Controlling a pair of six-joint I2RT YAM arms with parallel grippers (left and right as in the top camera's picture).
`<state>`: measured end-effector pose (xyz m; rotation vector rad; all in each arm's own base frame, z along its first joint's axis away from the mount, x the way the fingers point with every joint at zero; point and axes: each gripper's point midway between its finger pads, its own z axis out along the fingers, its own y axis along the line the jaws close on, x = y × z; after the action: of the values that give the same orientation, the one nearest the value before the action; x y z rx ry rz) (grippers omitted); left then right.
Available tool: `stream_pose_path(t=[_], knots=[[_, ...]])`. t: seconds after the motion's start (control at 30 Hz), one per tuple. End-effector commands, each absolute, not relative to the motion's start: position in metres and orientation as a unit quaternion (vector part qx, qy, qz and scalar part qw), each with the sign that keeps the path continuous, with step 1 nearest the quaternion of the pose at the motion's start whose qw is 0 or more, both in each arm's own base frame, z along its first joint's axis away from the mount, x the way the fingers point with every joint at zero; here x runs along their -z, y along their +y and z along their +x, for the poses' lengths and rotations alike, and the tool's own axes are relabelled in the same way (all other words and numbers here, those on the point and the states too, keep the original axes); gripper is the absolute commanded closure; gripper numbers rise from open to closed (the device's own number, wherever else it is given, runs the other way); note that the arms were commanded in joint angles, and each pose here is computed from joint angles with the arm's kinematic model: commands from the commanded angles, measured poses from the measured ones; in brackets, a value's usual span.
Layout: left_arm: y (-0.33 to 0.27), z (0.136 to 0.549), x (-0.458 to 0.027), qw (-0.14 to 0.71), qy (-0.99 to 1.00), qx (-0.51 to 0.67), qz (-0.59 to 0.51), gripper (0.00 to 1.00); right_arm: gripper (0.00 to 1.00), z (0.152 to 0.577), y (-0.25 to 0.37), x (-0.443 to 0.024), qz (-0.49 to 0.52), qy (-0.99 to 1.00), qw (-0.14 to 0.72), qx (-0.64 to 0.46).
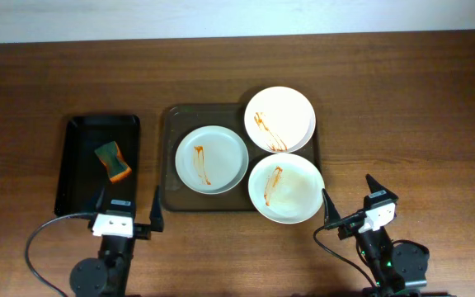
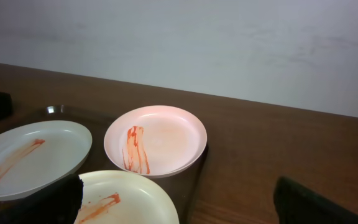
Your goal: Clean dirty plates on tray and stack at the side
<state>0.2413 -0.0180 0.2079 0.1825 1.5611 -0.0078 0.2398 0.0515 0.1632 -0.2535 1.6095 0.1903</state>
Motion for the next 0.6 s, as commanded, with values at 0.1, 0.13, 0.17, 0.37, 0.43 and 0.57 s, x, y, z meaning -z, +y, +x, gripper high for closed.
stream_pose_path(t=[0.1,0.13,0.17,0.37,0.43,0.57], knots=[[-0.025,0.236,-0.242,0.724,0.683,0.019,0.092,0.01,0.02,0.240,0.049,-0.160,-0.108,0.720,0.681,-0.080],[-0.025,0.236,-0.243,0.725,0.682,0.019,0.092,0.01,0.02,0.240,0.049,-0.160,-0.108,0.720,0.681,-0.079],[-0.025,0.236,-0.244,0.726,0.682,0.019,0.092,0.01,0.02,0.240,0.049,-0.160,-0.107,0.720,0.681,-0.080],[-0.025,0.234,-0.249,0.725,0.682,0.019,0.092,0.01,0.02,0.240,0.049,-0.160,-0.107,0.720,0.681,-0.080],[-0.025,0.234,-0.246,0.721,0.687,0.020,0.092,0.01,0.02,0.240,0.049,-0.160,-0.108,0.720,0.681,-0.080],[-0.025,0.234,-0.244,0.719,0.689,0.020,0.092,0.01,0.02,0.240,0.049,-0.160,-0.108,0.720,0.681,-0.080]])
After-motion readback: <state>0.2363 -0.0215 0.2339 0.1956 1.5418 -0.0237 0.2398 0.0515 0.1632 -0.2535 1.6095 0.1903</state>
